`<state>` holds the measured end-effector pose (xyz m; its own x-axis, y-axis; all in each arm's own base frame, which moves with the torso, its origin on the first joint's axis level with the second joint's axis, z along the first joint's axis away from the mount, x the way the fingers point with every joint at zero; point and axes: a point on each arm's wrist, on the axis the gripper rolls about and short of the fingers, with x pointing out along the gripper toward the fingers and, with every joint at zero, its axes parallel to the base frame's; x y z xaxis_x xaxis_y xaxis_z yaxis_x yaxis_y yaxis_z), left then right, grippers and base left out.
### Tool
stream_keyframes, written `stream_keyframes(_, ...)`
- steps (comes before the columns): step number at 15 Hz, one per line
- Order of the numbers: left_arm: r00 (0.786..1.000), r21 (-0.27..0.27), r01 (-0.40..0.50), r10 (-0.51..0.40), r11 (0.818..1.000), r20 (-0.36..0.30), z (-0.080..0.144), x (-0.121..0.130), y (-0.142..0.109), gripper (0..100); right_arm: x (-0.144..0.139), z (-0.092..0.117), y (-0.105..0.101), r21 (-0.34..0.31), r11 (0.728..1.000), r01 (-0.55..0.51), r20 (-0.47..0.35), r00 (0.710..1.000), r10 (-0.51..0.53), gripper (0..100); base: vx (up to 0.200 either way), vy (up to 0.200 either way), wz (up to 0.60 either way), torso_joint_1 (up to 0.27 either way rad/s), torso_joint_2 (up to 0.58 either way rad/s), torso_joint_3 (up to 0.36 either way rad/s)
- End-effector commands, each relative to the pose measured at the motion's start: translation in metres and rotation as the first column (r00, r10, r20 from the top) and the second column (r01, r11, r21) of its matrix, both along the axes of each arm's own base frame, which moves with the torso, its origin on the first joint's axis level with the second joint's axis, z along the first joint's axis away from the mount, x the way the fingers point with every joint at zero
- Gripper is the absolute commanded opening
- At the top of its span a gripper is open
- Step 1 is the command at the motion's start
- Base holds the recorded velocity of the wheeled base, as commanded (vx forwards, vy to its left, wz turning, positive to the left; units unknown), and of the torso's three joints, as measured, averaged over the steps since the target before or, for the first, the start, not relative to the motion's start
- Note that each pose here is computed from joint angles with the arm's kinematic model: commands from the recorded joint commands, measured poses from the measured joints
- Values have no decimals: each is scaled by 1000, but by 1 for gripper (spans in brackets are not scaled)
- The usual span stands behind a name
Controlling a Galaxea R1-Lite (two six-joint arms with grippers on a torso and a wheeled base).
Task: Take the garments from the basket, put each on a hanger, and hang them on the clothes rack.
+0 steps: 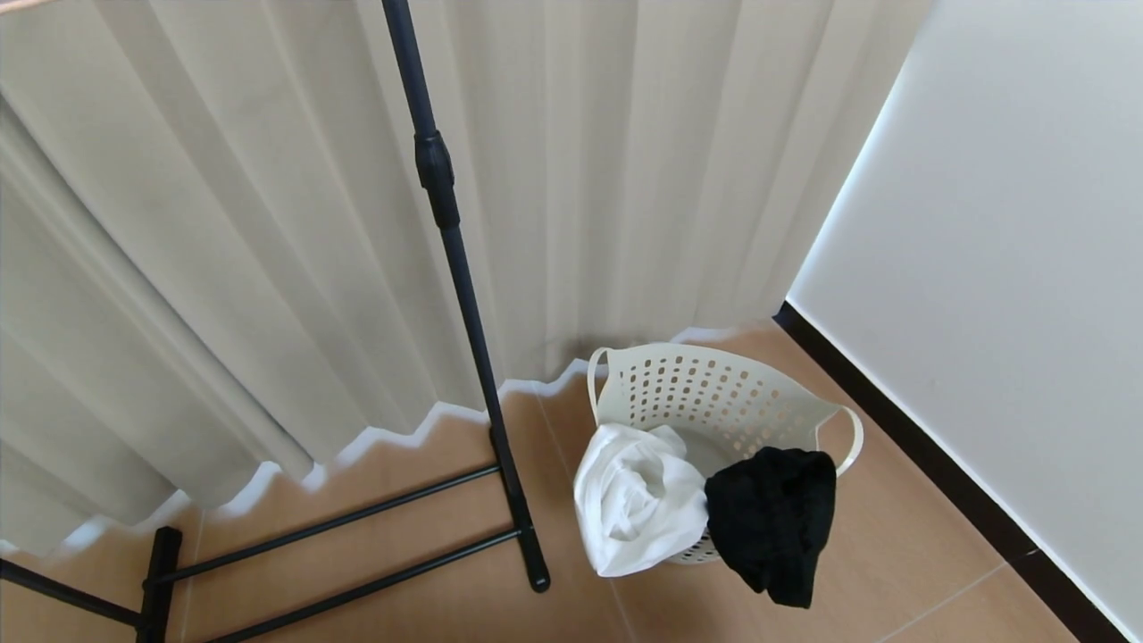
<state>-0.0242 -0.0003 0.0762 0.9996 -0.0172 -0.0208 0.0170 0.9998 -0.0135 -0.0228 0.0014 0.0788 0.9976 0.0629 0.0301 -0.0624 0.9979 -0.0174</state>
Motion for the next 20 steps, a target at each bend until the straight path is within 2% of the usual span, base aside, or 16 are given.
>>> stream_keyframes(1,1000,-1,0,0,1000,-1,0,0,0,100,0,0,0,0,1000,0,0,1000,0,100,0,0,0,7,7,-198)
stream_keyframes(10,1000,-1,0,0,1000,-1,0,0,0,100,0,-1,0,-6,1000,-1,-8,1000,1,100,0,0,0,3,6,-202)
stream_keyframes(11,1000,1,0,0,1000,-1,0,0,0,100,1,-2,0,-7,1000,5,-30,1000,-5,100,0,0,0,-2,7,-203)
stream_keyframes(12,1000,1,0,0,1000,-1,0,0,0,100,4,-3,0,-6,1000,9,-88,996,-9,100,0,0,0,7,7,-193)
stream_keyframes(13,1000,1,0,0,1000,-1,0,0,0,100,20,2,0,-11,1000,19,-323,946,-21,100,0,0,0,2,2,-163)
stream_keyframes(14,1000,1,0,0,1000,-1,0,0,0,100,30,6,0,-9,1000,0,-407,913,-4,100,0,0,0,2,7,-100)
stream_keyframes(15,1000,1,0,0,1000,-1,0,0,0,100,58,24,1,-10,1000,-24,-504,864,15,100,0,0,0,7,2,-51)
stream_keyframes(16,1000,-1,0,0,1000,-1,0,0,0,100,86,36,2,-15,1000,-20,-561,828,8,100,0,0,0,0,0,0)
stream_keyframes(17,1000,-1,0,0,1000,-1,0,0,0,100,110,45,2,-30,999,-27,-598,802,4,100,0,0,0,0,0,0)
stream_keyframes(18,1000,-1,0,0,1000,-1,0,0,0,100,131,53,3,-70,996,-58,-621,784,2,100,0,0,0,0,0,0)
stream_keyframes(19,1000,-2,-2,2,1000,-1,0,0,0,100,149,59,3,-132,986,-106,-635,773,-2,100,0,0,0,0,0,0)
stream_keyframes(20,1000,-2,-2,2,1000,-1,0,0,0,100,172,64,4,-215,961,-176,-645,764,-5,100,0,0,0,0,0,0)
